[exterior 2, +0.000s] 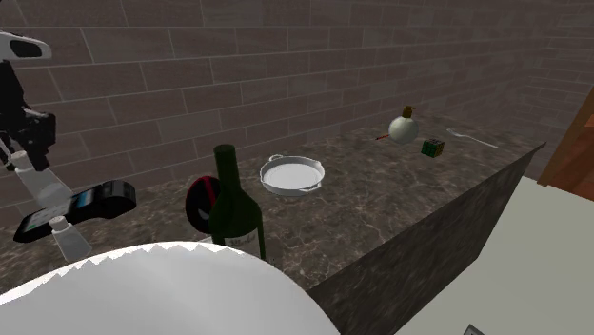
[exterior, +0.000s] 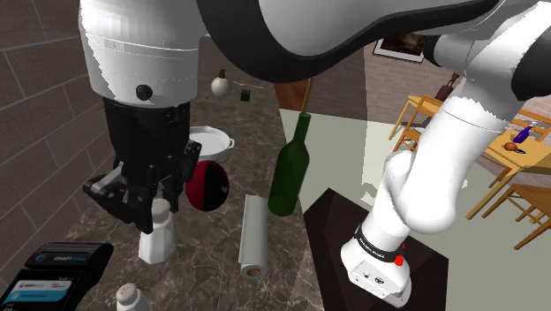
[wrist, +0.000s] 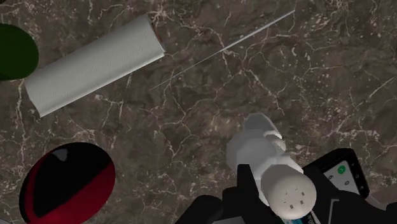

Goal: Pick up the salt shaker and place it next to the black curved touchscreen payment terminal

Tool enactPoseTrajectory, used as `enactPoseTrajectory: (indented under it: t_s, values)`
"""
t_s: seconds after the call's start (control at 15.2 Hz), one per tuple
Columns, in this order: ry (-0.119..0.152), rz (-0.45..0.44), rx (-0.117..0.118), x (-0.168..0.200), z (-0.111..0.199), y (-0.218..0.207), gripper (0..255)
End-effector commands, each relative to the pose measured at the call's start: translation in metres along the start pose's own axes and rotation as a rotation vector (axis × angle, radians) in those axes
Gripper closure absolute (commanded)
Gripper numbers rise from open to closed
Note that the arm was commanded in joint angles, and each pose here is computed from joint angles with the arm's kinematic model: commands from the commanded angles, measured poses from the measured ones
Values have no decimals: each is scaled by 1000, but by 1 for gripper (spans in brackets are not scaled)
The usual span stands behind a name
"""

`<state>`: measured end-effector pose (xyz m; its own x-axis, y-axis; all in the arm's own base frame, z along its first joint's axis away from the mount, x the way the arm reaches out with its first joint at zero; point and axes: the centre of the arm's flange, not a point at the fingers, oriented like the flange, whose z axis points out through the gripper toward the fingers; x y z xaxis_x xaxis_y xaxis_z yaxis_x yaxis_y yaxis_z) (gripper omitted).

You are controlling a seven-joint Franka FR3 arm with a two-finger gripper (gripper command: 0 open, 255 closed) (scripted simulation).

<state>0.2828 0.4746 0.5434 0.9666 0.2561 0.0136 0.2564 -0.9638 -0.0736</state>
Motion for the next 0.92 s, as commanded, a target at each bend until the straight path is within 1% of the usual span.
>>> enactPoseTrajectory:
  t_s: [0.0,0.46,0.53,0.86]
  values:
    - [0,2,1,-1,1,-25,255]
    - [0,2,1,-8,7,-117,255]
    - [0,2,1,-10,8,-138,255]
    - [0,2,1,-10,35,-136,255]
